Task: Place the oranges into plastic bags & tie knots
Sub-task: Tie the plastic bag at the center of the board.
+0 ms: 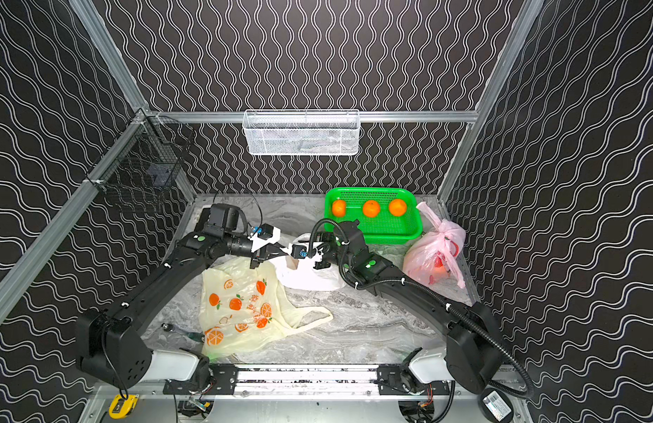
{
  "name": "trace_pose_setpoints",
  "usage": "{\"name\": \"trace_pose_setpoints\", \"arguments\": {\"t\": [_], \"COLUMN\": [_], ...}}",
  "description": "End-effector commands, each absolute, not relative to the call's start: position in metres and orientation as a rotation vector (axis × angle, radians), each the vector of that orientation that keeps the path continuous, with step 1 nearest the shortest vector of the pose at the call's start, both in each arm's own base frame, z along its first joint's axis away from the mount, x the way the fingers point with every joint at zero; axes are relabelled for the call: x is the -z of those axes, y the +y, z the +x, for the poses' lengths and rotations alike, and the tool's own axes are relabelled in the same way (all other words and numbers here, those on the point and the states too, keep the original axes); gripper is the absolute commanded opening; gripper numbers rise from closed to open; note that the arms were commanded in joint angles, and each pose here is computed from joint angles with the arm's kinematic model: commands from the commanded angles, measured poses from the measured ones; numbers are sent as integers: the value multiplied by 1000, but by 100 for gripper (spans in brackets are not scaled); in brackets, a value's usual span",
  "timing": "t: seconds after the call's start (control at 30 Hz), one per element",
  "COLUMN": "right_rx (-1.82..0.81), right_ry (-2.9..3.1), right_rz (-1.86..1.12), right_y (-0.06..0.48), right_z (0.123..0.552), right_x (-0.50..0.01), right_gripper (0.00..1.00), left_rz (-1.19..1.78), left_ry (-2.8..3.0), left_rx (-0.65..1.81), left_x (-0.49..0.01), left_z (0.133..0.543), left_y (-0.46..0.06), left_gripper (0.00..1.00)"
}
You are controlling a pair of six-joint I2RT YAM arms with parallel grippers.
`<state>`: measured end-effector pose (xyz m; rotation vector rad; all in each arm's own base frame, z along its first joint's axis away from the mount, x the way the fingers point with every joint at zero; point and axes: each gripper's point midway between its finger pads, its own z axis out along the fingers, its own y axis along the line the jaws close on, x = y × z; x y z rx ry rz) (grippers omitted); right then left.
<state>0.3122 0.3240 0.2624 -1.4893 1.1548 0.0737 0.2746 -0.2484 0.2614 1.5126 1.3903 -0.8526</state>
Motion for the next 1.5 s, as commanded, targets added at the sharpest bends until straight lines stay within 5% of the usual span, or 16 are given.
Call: {"name": "trace_pose_setpoints", "arguments": {"t": [0.0, 0.27, 0.43, 0.5, 1.0, 1.47], "right_rx": [-43, -77, -85, -86, -104, -123], "right_ry": [1160, 1199, 1203, 1207, 1208, 1191], "right_rz": [-1481, -1481, -1478, -1476, -1461, -1461], "right_y": [323, 324, 324, 324, 326, 328], "right_z": [310, 303, 302, 303, 303, 299], "right_x": [-257, -243, -244, -243, -245, -248], "right_gripper": [0, 0, 0, 0, 0, 0], "left_rz": [1487, 1452, 1386, 1355, 765, 838], "left_ry": [1448, 1439, 1401, 1378, 1474, 1461], "left_rx": [889, 846, 790, 752, 413, 572], "left_x": [-259, -265, -280, -286, -266, -258], "left_z": [269, 273, 275, 275, 259, 262], "left_y": [-245, -242, -237, -234, -160, -184], "left_gripper": [14, 38, 65, 68, 67, 50]}}
